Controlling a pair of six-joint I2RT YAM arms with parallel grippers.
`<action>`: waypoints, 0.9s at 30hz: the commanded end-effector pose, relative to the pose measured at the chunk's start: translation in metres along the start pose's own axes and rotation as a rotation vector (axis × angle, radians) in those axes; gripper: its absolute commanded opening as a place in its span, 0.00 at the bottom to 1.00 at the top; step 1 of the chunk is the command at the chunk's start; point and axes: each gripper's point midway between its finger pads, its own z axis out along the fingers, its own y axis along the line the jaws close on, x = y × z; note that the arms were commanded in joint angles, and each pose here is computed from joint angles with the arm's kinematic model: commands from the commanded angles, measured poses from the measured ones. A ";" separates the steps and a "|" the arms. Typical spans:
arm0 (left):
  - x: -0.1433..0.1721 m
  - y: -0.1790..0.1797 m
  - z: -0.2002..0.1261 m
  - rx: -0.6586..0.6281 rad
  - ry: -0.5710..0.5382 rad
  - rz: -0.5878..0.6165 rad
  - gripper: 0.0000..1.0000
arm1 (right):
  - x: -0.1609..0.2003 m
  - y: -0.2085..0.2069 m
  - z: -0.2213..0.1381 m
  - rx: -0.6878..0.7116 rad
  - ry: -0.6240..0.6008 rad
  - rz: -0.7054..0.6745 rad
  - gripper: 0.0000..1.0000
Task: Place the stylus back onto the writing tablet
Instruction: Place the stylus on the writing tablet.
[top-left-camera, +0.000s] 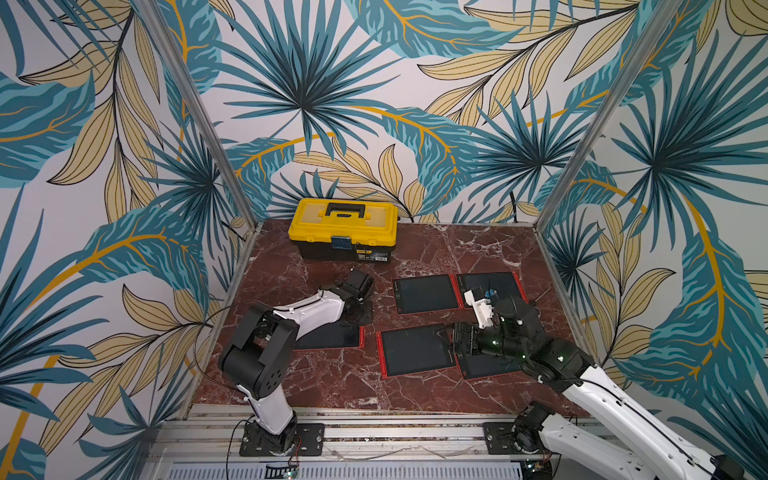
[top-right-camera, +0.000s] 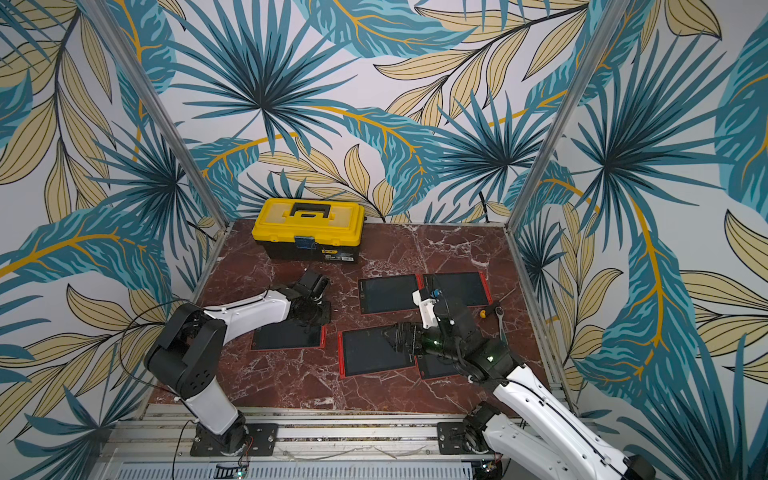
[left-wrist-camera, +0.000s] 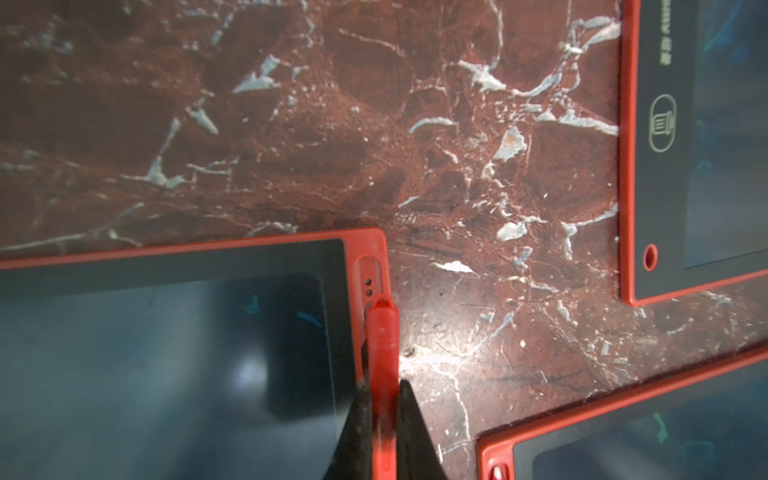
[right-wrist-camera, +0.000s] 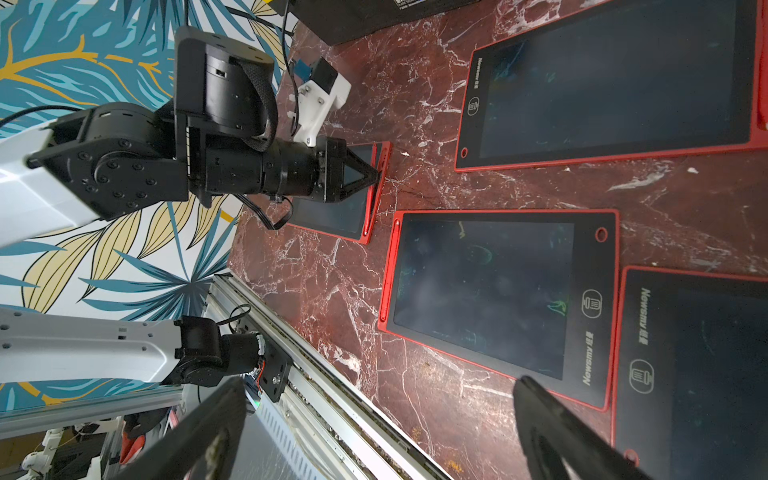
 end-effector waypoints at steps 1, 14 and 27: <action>0.006 0.004 0.004 -0.015 0.008 0.010 0.12 | 0.006 -0.008 0.003 0.022 0.006 0.007 0.99; 0.007 0.005 0.003 -0.016 0.007 0.008 0.14 | 0.007 -0.010 0.004 0.024 0.004 0.011 0.99; 0.007 0.005 0.004 -0.019 0.009 0.008 0.17 | 0.006 -0.010 0.004 0.024 0.001 0.013 0.99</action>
